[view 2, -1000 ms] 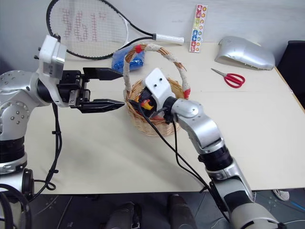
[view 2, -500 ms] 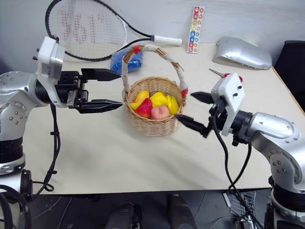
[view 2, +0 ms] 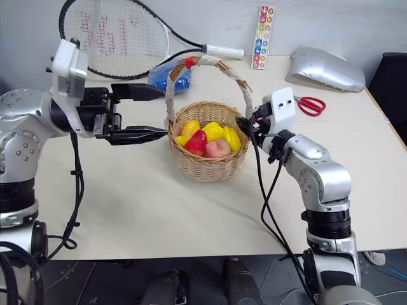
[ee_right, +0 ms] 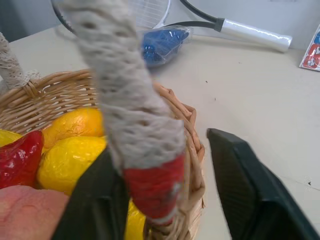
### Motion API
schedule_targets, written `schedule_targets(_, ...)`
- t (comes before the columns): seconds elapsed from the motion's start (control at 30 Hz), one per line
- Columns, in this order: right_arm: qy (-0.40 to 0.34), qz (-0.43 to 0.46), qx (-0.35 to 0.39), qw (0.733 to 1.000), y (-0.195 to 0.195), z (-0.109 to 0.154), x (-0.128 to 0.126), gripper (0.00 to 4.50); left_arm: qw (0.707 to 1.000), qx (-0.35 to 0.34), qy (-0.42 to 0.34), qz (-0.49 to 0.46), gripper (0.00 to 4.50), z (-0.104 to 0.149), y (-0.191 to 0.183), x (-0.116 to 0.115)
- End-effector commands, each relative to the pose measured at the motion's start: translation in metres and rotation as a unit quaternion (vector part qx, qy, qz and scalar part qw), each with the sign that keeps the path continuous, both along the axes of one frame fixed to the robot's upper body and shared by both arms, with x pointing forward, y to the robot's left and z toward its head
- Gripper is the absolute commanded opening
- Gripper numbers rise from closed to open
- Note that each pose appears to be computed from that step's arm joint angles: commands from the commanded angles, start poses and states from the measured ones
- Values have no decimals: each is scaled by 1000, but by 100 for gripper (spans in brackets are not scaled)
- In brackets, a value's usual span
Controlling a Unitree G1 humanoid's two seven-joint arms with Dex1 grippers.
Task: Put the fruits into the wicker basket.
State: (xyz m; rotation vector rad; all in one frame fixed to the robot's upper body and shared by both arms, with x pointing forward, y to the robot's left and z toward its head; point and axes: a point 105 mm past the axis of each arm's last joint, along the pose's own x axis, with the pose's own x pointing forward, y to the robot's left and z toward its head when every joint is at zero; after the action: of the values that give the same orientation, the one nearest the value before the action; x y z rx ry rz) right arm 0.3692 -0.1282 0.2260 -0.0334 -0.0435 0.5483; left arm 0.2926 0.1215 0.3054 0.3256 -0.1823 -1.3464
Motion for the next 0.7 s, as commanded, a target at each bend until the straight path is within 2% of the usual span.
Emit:
schedule_targets(0.03, -33, 4, -9, 999, -4, 9, -10, 75, 1000, -15, -24, 0, 450, 9, 2, -7)
schedule_targets(0.1, -38, 4, -7, 999, -8, 10, -14, 16, 1000, -17, -22, -1, 450, 9, 2, -7)
schedule_targets(0.23, -86, -32, -24, 995, -51, 31, -25, 16, 1000, -17, -20, -8, 450, 9, 1, -6)
schedule_targets(0.33, -100, -107, -82, 986, -114, 39, -31, 16, 1000, -17, -21, -15, 450, 9, -2, -4)
schedule_targets(0.43, -98, -160, -107, 976, -164, 43, -39, 16, 999, -17, -22, -21, 450, 10, -4, -3)
schedule_targets(0.53, -87, -216, -120, 965, -210, 37, -46, 16, 999, -25, -25, -22, 450, 11, -6, 2)
schedule_targets(0.67, -82, -252, -104, 959, -231, 24, -44, 16, 999, -29, -23, -30, 450, 12, -9, 4)
schedule_targets(0.7, -76, -252, -88, 961, -232, 18, -43, 51, 999, -28, -22, -33, 450, 12, -10, 4)
